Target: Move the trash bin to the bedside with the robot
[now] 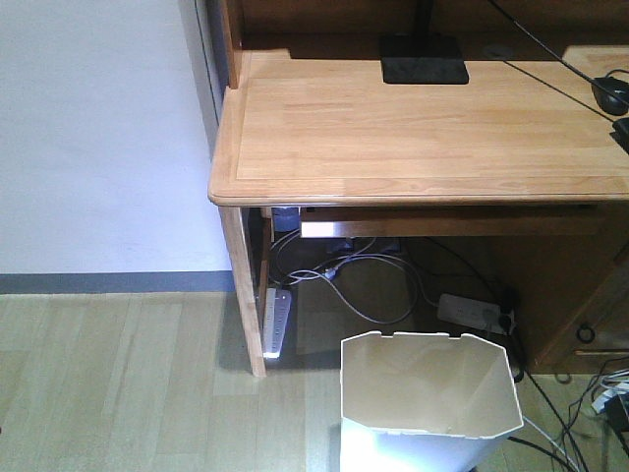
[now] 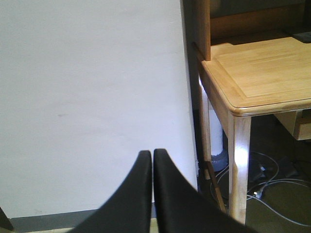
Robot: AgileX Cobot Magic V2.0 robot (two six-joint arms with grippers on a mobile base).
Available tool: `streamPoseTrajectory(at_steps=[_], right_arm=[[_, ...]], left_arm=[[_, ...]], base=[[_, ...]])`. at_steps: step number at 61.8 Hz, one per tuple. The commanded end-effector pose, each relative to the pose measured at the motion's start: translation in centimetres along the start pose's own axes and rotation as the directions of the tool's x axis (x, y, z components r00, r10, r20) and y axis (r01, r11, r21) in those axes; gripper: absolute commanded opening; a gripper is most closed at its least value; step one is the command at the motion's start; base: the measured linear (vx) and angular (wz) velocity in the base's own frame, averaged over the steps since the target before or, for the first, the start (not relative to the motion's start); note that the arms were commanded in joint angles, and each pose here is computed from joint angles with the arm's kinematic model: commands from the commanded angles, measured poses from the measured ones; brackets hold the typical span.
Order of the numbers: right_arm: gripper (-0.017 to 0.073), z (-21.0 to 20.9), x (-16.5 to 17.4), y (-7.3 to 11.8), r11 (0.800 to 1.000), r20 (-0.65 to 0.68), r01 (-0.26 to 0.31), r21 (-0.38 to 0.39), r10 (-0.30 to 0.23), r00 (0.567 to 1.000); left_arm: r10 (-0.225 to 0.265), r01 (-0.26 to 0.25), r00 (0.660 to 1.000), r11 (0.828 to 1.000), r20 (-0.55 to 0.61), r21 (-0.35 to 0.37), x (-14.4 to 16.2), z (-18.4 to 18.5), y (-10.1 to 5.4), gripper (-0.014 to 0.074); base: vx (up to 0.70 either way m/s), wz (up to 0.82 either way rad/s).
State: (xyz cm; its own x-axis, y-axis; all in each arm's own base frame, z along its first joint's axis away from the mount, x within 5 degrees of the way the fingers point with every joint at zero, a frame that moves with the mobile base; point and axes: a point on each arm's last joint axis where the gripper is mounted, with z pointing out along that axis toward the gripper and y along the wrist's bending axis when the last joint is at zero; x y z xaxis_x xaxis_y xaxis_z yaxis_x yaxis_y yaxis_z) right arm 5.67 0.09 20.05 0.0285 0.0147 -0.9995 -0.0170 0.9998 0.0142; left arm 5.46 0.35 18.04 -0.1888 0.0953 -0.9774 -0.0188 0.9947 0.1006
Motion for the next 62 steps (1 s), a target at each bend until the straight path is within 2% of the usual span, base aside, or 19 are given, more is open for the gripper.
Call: streamPoseTrajectory(at_steps=[1,57,62], right_arm=[[-0.001,-0.05,-0.11,0.0,1.0,0.067,0.006,0.001,-0.006,0.998],[-0.001,-0.05,-0.11,0.0,1.0,0.067,0.006,0.001,-0.006,0.998],[-0.001,-0.08,-0.46,0.01,1.0,0.1,0.006,0.0,-0.006,0.995]], left_arm=[[-0.007,0.007,0.998,1.0,0.055,0.012,0.23,0.17,-0.16,-0.0006],[-0.007,0.007,0.998,1.0,0.055,0.012,0.23,0.17,-0.16,-0.0006],[-0.007,0.007,0.998,1.0,0.055,0.012,0.23,0.17,-0.16,-0.0006]], base=[[0.0,0.0],[0.0,0.0],[0.0,0.0]])
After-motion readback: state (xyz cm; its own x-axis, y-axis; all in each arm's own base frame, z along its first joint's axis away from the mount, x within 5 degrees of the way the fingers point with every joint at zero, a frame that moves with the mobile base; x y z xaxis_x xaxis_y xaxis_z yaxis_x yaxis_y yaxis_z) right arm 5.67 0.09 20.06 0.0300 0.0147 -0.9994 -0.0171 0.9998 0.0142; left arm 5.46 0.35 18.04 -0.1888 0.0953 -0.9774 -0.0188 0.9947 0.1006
